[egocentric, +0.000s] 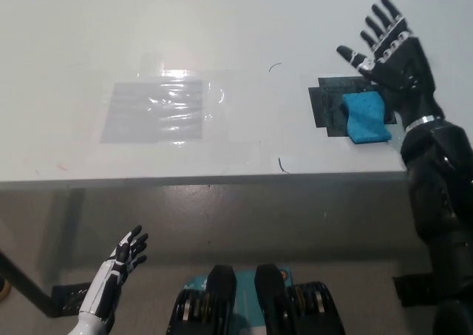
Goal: A soft sponge is kept on the balc marked spot on the table infront of the robot and it uses its right hand fist to press down on it and drrags it across the table in a back and forth manner twice to clean it
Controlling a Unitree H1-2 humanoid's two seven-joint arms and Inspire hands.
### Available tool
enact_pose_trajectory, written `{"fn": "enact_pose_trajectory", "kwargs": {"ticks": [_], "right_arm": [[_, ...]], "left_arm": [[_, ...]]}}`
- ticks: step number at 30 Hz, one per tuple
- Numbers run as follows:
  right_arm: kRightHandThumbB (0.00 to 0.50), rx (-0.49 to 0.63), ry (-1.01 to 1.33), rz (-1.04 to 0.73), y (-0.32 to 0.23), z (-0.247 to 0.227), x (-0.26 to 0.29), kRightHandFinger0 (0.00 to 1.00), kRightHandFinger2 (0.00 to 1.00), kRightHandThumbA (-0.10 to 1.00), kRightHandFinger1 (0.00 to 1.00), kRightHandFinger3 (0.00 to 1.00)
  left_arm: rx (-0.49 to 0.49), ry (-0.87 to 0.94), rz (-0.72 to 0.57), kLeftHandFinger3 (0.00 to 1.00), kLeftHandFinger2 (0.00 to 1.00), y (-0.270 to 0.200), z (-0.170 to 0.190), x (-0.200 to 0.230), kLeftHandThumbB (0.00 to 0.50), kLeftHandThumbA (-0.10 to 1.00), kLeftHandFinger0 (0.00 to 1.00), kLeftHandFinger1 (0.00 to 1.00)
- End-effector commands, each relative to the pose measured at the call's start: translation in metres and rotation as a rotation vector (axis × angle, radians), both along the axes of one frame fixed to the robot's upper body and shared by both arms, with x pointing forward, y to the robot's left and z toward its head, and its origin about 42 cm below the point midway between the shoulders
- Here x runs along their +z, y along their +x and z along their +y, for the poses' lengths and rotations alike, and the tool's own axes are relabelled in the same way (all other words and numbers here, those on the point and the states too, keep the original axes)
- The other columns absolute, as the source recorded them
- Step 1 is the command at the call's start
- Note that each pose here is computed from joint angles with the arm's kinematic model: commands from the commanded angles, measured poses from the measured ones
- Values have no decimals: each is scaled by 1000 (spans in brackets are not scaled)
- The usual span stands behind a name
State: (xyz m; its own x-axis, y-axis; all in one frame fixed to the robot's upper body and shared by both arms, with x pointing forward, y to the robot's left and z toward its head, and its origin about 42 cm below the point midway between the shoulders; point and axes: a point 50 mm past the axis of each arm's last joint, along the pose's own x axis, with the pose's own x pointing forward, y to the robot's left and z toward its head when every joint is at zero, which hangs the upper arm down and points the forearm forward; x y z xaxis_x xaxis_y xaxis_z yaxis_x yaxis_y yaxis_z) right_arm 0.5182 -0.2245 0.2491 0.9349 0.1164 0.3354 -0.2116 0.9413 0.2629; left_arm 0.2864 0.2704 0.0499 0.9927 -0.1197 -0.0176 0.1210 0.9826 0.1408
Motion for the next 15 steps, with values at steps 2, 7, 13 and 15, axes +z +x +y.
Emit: {"fn": "enact_pose_trajectory", "kwargs": {"ticks": [2, 7, 13, 15], "right_arm": [[416, 159, -60, -934, -176, -8, 264, 1000, 1000, 1000, 1000, 1000], [416, 208, -106, -1033, -224, -10, 240, 1000, 1000, 1000, 1000, 1000], [432, 301, -99, -1005, -272, -1, 174, 1000, 1000, 1000, 1000, 1000], [412, 348, -88, -930, -283, 2, 143, 1000, 1000, 1000, 1000, 1000]], "left_arm": [[-45, 34, -92, 1000, 1000, 15, 5, 26, 483, 1000, 1000, 1000], [-50, 38, -93, 1000, 1000, 16, 4, 27, 491, 1000, 1000, 1000], [-56, 43, -94, 1000, 1000, 21, 4, 29, 492, 1000, 1000, 1000], [-55, 40, -91, 1000, 1000, 21, 4, 28, 498, 1000, 1000, 1000]]}}
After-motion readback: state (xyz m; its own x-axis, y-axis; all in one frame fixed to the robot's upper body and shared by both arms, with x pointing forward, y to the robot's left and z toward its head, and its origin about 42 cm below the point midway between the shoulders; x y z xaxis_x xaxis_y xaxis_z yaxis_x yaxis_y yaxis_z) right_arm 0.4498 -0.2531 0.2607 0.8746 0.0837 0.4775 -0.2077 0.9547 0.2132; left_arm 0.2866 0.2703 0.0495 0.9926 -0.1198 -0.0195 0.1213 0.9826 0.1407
